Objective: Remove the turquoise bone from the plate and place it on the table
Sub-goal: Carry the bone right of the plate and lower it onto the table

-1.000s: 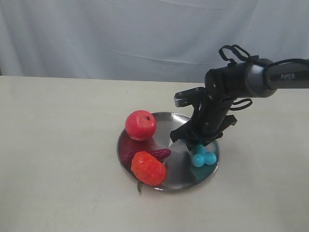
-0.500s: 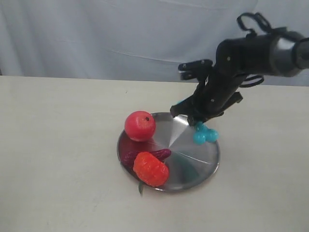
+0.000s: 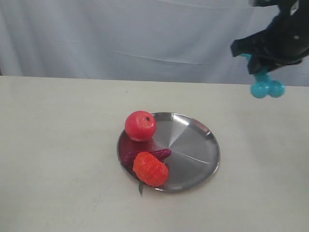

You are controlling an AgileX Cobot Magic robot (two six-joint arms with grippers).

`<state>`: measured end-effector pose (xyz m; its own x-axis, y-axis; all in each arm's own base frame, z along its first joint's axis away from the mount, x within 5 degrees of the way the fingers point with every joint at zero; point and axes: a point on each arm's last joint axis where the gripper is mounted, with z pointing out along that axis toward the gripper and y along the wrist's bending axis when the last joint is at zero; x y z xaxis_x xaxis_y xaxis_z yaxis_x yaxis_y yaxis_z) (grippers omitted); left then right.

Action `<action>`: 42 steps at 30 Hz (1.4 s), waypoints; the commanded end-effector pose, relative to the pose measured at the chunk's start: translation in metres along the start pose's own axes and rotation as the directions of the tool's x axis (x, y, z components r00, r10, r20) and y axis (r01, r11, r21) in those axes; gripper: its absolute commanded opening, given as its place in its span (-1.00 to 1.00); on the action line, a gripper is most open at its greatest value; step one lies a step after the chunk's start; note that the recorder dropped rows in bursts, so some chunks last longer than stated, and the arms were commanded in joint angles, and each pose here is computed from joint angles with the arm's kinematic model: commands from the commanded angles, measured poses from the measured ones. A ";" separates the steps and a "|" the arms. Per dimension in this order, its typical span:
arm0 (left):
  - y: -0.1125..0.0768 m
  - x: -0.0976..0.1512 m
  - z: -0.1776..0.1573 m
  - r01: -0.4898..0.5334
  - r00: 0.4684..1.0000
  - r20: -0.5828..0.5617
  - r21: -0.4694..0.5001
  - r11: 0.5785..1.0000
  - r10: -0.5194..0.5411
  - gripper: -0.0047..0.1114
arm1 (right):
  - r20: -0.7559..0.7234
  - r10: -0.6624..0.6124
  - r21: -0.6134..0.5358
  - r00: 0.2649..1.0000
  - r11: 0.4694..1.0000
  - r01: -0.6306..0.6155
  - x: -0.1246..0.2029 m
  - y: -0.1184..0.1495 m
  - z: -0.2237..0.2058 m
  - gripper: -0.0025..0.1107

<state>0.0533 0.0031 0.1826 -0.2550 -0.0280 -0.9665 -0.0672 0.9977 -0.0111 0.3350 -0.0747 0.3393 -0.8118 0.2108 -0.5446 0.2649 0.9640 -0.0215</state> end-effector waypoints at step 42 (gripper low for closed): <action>0.000 0.000 0.000 0.012 1.000 0.004 -0.002 1.000 -0.012 -0.92 | -0.198 0.089 -0.081 0.976 0.991 -0.107 0.082 0.002 0.126 0.17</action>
<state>0.0533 0.0031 0.1826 -0.2550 -0.0280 -0.9665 -0.0672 0.9977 -0.0111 0.3390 -0.0764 0.1559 -0.8851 0.3507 -0.3060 0.3330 0.9365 0.1100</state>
